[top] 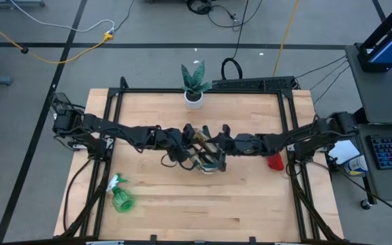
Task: Pick & Place Garden tools in Gardening bag
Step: Put the brown trowel into the gardening bag
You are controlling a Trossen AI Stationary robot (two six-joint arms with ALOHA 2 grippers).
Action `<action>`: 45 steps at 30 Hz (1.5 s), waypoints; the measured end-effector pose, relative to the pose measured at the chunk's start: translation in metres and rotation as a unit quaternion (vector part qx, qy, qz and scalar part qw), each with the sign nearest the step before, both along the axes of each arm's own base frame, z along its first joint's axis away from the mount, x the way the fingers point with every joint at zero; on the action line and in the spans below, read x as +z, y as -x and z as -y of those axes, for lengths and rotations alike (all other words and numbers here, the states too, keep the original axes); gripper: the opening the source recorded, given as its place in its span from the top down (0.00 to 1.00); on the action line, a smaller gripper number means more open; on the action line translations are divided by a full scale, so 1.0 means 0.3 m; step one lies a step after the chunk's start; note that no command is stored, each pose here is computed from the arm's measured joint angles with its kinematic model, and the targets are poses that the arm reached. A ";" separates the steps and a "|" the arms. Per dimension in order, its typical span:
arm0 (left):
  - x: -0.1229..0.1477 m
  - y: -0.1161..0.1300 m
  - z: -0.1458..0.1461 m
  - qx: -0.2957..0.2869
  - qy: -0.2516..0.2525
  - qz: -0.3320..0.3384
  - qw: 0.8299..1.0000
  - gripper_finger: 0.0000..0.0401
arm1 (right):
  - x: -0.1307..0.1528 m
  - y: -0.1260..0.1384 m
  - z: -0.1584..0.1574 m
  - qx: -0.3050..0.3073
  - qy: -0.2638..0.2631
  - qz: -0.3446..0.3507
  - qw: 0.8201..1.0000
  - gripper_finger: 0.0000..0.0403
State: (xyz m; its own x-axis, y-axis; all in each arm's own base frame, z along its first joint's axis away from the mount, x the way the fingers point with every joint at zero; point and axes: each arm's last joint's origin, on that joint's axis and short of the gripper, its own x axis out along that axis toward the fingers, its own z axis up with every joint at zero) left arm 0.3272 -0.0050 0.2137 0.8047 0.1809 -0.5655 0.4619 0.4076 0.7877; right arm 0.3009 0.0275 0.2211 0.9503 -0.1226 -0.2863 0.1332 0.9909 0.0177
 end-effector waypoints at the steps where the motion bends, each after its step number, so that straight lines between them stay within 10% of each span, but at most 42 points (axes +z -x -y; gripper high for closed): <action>1: 0.006 -0.001 0.000 0.000 0.000 -0.009 1.000 0.82 | 0.015 0.006 0.001 0.002 0.007 0.007 1.000 0.49; 14: 0.179 -0.044 -0.035 -0.027 0.065 -0.097 0.993 0.82 | 0.129 0.067 0.008 0.005 0.018 0.064 0.998 0.52; 25: 0.086 -0.193 -0.081 -0.034 -0.006 -0.218 0.975 0.82 | 0.121 0.069 0.008 0.005 0.018 0.050 0.999 0.53; 45: 0.038 -0.226 -0.089 -0.054 0.041 -0.247 0.967 0.76 | 0.109 0.072 0.008 0.005 0.021 0.032 0.999 0.54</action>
